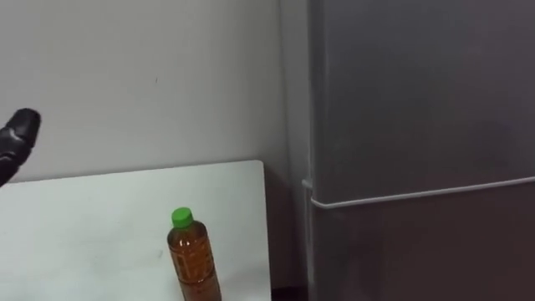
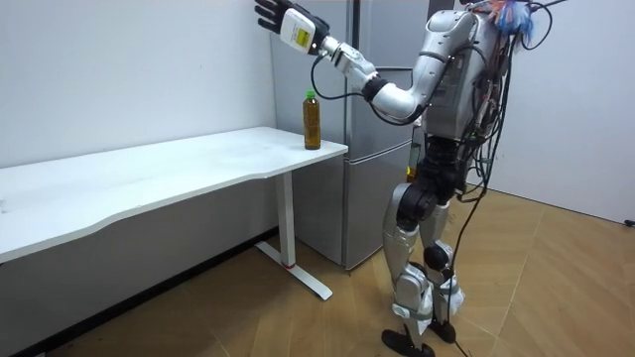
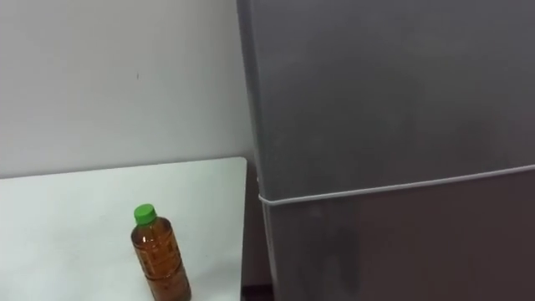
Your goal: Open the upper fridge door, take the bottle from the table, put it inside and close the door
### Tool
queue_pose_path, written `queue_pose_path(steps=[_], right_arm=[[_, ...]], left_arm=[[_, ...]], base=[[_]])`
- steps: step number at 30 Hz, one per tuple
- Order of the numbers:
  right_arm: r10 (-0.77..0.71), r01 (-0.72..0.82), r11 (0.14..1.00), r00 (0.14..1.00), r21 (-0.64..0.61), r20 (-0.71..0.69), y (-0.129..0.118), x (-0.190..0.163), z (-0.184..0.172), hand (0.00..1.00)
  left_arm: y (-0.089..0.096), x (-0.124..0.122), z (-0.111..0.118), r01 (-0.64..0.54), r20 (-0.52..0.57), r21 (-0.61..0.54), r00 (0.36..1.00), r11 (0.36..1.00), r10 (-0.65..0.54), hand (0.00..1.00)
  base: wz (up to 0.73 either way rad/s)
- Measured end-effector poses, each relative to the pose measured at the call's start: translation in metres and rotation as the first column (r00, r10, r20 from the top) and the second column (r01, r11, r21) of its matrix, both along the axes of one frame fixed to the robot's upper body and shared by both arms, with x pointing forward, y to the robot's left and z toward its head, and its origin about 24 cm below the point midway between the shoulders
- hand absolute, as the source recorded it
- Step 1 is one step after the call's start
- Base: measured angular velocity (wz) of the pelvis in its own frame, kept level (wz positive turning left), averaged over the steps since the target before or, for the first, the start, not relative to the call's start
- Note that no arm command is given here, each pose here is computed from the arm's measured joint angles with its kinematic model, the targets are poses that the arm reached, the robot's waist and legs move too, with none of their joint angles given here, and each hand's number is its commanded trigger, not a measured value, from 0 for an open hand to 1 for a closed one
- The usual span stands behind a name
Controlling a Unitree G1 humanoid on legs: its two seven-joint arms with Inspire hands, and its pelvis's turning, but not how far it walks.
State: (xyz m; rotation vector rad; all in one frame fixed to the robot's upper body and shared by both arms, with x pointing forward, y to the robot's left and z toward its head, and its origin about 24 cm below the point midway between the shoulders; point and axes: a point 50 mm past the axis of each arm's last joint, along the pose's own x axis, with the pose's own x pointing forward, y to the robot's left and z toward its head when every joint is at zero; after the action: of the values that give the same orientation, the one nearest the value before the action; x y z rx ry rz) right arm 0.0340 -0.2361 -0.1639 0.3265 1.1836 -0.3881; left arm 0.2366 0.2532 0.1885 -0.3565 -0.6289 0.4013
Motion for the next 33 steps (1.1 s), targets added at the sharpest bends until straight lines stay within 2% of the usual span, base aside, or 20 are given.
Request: queue_pose_path(steps=[6, 9, 14, 16, 21, 26, 33], right_arm=[[0.005, -0.005, 1.000, 1.000, 0.017, 0.010, 0.001, 0.007, 0.000, 0.00], [0.006, -0.006, 1.000, 1.000, 0.023, -0.003, 0.002, 0.009, -0.001, 0.00], [0.016, -0.017, 1.000, 1.000, 0.024, 0.003, 0.003, 0.012, -0.001, 0.00], [0.020, -0.020, 0.999, 1.000, 0.026, 0.004, 0.004, 0.013, -0.001, 0.00], [0.045, -0.045, 0.999, 0.999, 0.028, 0.010, 0.005, 0.018, -0.001, 0.00], [0.070, -0.070, 0.997, 0.998, 0.033, 0.005, 0.007, 0.021, -0.001, 0.00], [0.082, -0.083, 0.996, 0.997, 0.037, 0.012, 0.006, 0.027, 0.000, 0.00]], left_arm=[[-0.019, 0.011, 0.009, 0.137, 0.037, 0.038, 0.990, 0.990, -0.138, 0.00], [-0.035, 0.017, 0.009, 0.233, 0.036, 0.037, 0.971, 0.972, -0.234, 0.00], [-0.058, 0.022, 0.003, 0.378, 0.002, 0.073, 0.925, 0.923, -0.379, 0.00], [-0.067, 0.024, 0.003, 0.443, 0.015, 0.046, 0.896, 0.895, -0.444, 0.00], [-0.083, 0.027, 0.005, 0.524, 0.035, 0.039, 0.850, 0.851, -0.525, 0.00], [-0.109, 0.028, 0.016, 0.623, 0.047, 0.102, 0.776, 0.776, -0.629, 0.00], [-0.120, 0.027, 0.018, 0.679, 0.055, 0.139, 0.721, 0.721, -0.690, 0.00]], base=[[-0.01], [0.01], [-0.08], [-0.10], [-0.02], [-0.01], [0.00]])
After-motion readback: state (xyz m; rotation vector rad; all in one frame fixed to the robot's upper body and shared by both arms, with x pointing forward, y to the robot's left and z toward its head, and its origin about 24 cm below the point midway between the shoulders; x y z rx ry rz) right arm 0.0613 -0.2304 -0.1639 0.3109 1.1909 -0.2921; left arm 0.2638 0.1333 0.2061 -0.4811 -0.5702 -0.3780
